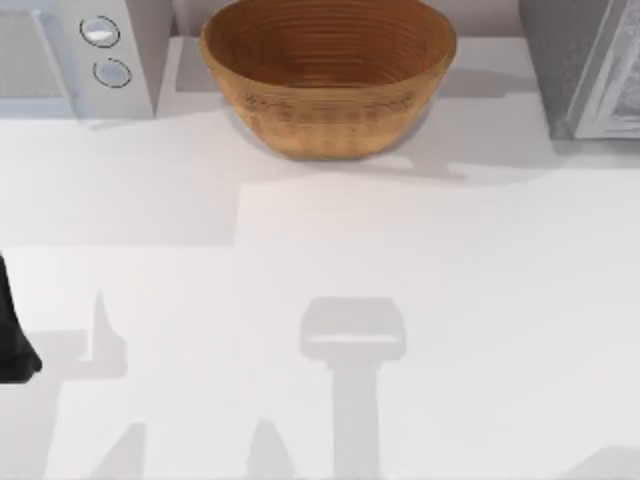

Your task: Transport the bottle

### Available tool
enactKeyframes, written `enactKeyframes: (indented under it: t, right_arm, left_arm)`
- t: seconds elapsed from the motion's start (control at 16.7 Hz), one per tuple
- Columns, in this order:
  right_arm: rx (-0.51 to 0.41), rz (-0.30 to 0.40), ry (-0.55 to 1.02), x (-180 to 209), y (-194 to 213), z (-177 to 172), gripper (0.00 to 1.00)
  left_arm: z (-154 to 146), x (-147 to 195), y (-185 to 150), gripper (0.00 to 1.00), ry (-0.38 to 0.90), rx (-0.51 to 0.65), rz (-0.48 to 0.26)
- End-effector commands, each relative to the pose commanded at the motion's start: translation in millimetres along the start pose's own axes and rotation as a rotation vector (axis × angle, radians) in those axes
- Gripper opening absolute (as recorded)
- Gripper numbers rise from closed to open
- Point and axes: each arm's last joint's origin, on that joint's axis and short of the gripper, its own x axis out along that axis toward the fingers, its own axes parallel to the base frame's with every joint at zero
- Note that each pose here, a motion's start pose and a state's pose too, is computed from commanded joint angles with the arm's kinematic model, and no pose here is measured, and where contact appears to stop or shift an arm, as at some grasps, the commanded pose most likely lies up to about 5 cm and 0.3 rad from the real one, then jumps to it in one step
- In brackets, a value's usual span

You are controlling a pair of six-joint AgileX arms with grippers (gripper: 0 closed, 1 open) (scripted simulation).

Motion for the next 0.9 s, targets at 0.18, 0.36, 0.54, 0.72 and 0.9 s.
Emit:
enactKeyframes:
  t: [0.18, 0.36, 0.54, 0.72, 0.9]
  right_arm:
    - [0.015, -0.045, -0.076, -36, -3, 5, 0.00]
    - [0.024, -0.089, -0.131, -61, -4, 9, 0.00]
    - [0.026, -0.109, -0.153, -71, -3, 11, 0.00]
    - [0.026, -0.109, -0.153, -71, -3, 11, 0.00]
    - [0.026, -0.104, -0.151, -69, -3, 12, 0.00]
  left_arm:
    - [0, 0, 0, 1.00, 0.000, 0.000, 0.000]
    - [0, 0, 0, 1.00, 0.000, 0.000, 0.000]
    - [0, 0, 0, 1.00, 0.000, 0.000, 0.000]
    - [0, 0, 0, 1.00, 0.000, 0.000, 0.000]
    - [0, 0, 0, 1.00, 0.000, 0.000, 0.000]
